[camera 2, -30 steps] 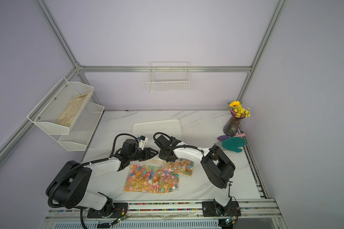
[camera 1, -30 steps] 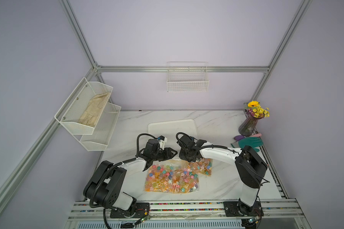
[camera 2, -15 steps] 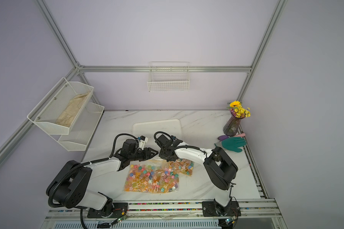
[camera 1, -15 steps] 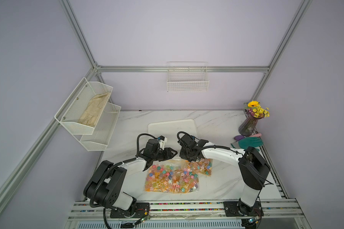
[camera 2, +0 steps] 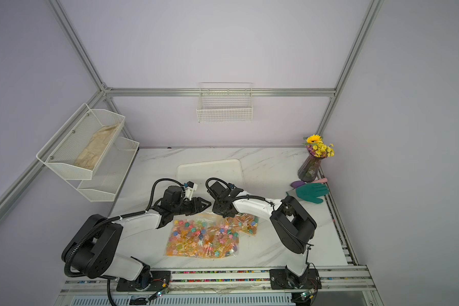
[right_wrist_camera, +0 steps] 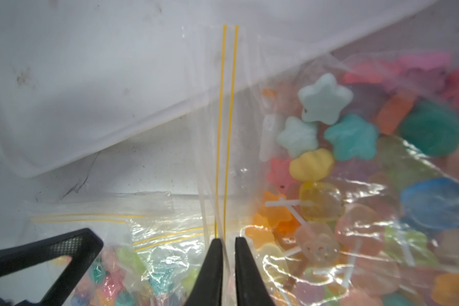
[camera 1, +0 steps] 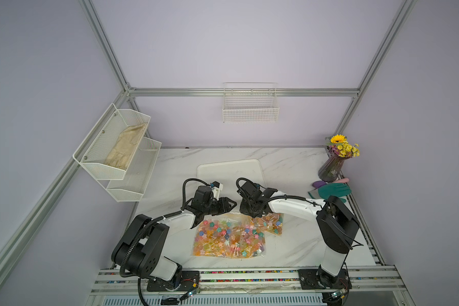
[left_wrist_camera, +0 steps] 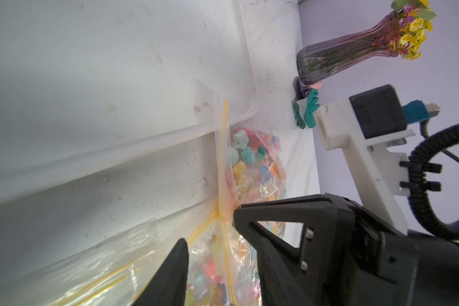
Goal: Pour candies out of the ziploc bag
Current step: Open the ziploc bag at the center of the board, then adjust the ziploc bag at the center of the board.
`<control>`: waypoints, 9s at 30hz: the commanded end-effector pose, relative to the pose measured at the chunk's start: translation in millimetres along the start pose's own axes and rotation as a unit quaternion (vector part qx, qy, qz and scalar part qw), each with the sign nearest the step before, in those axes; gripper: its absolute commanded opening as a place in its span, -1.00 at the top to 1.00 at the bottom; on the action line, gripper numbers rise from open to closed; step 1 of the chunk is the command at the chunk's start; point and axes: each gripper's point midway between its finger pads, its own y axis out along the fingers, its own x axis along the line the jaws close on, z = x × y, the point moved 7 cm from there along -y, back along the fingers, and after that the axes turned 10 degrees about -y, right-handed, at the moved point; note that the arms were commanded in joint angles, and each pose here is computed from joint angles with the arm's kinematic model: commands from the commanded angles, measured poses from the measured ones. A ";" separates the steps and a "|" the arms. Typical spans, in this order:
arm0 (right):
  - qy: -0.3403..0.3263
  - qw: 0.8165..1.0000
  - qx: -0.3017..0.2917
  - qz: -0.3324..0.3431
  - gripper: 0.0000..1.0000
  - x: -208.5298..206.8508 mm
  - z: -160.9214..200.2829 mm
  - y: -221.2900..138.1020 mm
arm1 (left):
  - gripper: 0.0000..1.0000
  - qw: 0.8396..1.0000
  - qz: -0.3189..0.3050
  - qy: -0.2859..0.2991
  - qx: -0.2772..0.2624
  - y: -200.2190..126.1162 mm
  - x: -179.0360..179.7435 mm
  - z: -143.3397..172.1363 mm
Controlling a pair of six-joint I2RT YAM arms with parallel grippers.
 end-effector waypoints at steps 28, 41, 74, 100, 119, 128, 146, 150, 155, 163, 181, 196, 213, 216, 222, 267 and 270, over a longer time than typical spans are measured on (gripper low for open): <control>-0.011 1.000 -0.011 -0.023 1.00 3.8 5.1 6.5 | 0.10 0.998 0.001 0.006 0.066 33.9 -7.7 9.7; -0.013 1.000 -0.003 -0.019 1.00 0.4 9.3 10.6 | 0.11 0.998 -0.002 0.014 0.065 54.6 -12.1 0.6; -0.002 0.999 -0.017 -0.027 1.00 -1.8 8.8 5.7 | 1.00 0.996 0.007 0.023 0.087 72.6 -16.4 6.4; 0.061 0.988 -0.097 0.105 1.00 -41.9 -1.2 -36.7 | 1.00 0.996 -0.042 0.022 0.070 55.3 1.8 17.0; 0.104 0.971 -0.155 0.153 1.00 -59.5 2.0 -75.5 | 1.00 0.996 -0.066 0.020 0.065 48.2 7.6 18.1; 0.057 0.985 -0.142 0.083 0.72 -25.6 -9.6 -56.4 | 1.00 0.996 -0.051 0.023 0.075 52.1 4.0 17.4; 0.008 0.989 -0.135 0.059 0.20 5.8 -24.9 -33.0 | 1.00 0.996 -0.048 0.023 0.073 52.2 4.8 17.9; 0.005 0.990 -0.121 0.067 0.16 2.4 -19.5 -23.0 | 1.00 0.996 -0.048 0.023 0.072 52.1 4.9 18.0; 0.002 0.991 -0.102 0.083 0.19 -4.9 -10.9 -8.5 | 1.00 0.996 -0.048 0.023 0.072 51.6 4.5 17.7; 0.005 0.989 -0.107 0.101 0.54 -13.5 -8.9 -4.2 | 1.00 0.996 -0.054 0.022 0.070 50.2 5.5 18.2; 0.070 0.975 -0.174 0.116 1.00 -55.0 -27.2 -62.1 | 1.00 0.994 -0.088 0.005 0.070 46.1 19.8 22.5; 0.064 0.980 -0.162 0.098 1.00 -55.7 -28.9 -64.7 | 1.00 0.995 -0.082 0.011 0.057 38.4 15.0 19.8; 0.106 0.980 -0.161 -0.041 -0.36 -101.3 -75.4 -97.0 | -0.45 0.994 0.019 0.109 0.025 1.5 -70.6 -6.0; 0.149 0.979 -0.138 -0.032 -0.48 -138.6 -71.8 -88.1 | -0.45 0.994 0.020 0.101 0.048 9.5 -71.2 -2.9; 0.195 0.974 -0.109 -0.044 -0.60 -176.2 -53.2 -71.0 | -0.45 0.991 0.020 0.112 0.074 27.3 -84.8 -0.9; 0.183 0.966 -0.033 -0.181 -0.53 -177.6 3.4 -20.6 | 1.00 0.987 -0.035 0.141 0.075 59.1 -106.1 14.4; 0.171 0.963 -0.041 -0.204 -0.52 -173.3 3.4 -28.0 | 0.93 0.986 -0.039 0.136 0.083 64.6 -101.7 17.2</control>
